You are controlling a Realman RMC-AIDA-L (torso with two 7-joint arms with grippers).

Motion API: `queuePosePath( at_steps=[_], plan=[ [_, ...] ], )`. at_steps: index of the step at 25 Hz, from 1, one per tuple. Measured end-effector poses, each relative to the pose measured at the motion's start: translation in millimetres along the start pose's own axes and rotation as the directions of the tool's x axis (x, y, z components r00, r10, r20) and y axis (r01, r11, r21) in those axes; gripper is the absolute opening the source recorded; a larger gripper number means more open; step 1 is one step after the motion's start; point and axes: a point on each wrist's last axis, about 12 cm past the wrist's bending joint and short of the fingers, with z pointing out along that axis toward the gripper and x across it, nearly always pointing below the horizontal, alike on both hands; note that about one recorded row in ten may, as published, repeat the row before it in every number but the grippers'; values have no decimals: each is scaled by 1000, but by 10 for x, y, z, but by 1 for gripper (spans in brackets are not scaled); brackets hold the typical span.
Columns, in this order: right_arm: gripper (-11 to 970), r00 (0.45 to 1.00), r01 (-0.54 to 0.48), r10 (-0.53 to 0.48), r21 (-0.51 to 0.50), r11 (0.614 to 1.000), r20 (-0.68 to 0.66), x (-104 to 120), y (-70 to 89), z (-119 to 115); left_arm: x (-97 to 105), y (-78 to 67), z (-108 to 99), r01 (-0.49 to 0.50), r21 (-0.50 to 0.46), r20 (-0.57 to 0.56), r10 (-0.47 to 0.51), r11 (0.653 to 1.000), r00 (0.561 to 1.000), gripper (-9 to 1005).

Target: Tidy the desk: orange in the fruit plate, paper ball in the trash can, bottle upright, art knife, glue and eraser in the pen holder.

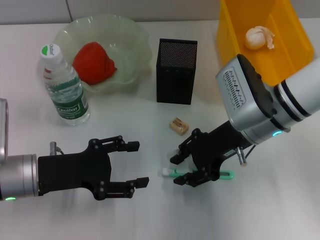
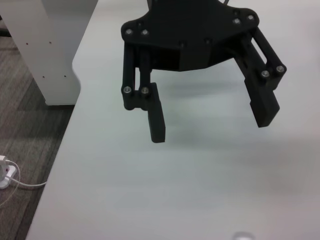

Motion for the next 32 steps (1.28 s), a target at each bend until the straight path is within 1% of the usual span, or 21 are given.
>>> queuePosePath(
  at_steps=[6, 8, 14, 20, 32],
  plan=[
    [494, 1000, 1, -1, 8, 1000, 3, 32, 1, 24, 0, 0, 0, 0, 0, 0, 0, 1000, 1000, 804],
    [445, 1000, 2, -2, 8, 1000, 9, 31, 1, 34, 0, 0, -1, 0, 0, 0, 0, 1000, 1000, 804],
    [441, 1000, 8, -9, 11, 1000, 14, 29, 0, 49, 1, 2, 1, -1, -1, -1, 1, 1000, 1000, 804],
    [366, 1000, 10, -10, 7, 1000, 12, 49, 15, 73, -3, 3, 3, -7, 1, -1, 7, 1000, 1000, 804],
    [370, 1000, 19, -19, 13, 1000, 5, 49, 15, 97, 16, 16, 4, -8, -11, -16, 7, 1000, 1000, 804]
  ],
)
